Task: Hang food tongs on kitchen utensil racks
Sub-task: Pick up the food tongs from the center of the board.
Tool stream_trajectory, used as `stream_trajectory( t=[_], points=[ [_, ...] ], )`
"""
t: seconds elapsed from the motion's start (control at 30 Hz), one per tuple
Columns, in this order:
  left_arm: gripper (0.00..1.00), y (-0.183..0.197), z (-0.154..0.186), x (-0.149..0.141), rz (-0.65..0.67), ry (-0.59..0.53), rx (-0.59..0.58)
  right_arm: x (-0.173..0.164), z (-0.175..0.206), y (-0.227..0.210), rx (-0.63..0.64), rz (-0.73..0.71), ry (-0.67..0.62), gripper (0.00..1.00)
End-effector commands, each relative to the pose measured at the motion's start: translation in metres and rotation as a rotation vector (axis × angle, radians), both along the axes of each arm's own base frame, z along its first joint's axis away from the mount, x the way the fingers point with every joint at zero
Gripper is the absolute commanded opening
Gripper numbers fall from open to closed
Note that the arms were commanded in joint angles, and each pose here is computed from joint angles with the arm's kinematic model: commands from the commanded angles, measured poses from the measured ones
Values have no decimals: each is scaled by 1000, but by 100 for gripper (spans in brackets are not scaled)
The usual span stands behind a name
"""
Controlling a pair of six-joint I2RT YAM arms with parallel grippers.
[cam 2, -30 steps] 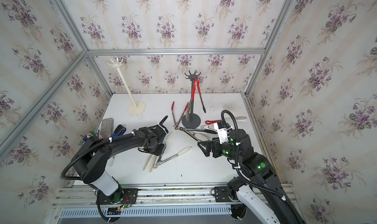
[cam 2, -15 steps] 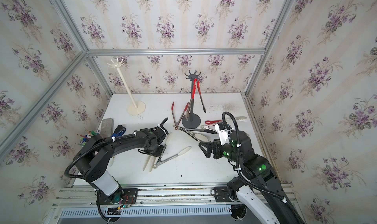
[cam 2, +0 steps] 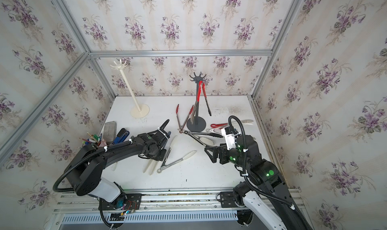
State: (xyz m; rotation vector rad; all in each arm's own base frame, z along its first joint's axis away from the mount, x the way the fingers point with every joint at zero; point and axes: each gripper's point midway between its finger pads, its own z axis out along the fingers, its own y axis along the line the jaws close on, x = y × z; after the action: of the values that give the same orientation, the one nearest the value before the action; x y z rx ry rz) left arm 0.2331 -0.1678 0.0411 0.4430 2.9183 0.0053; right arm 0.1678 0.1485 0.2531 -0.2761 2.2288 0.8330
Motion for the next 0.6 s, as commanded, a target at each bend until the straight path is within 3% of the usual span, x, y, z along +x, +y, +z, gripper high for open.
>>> stream_trajectory(
  t=[0.0,0.57],
  points=[
    [8,2,12,3,-20,-40,-3,3,1,-1,0,-13,-8,100],
    [4,-9,138,23,-60,-372,-216,16,18,4,-6,-5,-72,100]
  ],
)
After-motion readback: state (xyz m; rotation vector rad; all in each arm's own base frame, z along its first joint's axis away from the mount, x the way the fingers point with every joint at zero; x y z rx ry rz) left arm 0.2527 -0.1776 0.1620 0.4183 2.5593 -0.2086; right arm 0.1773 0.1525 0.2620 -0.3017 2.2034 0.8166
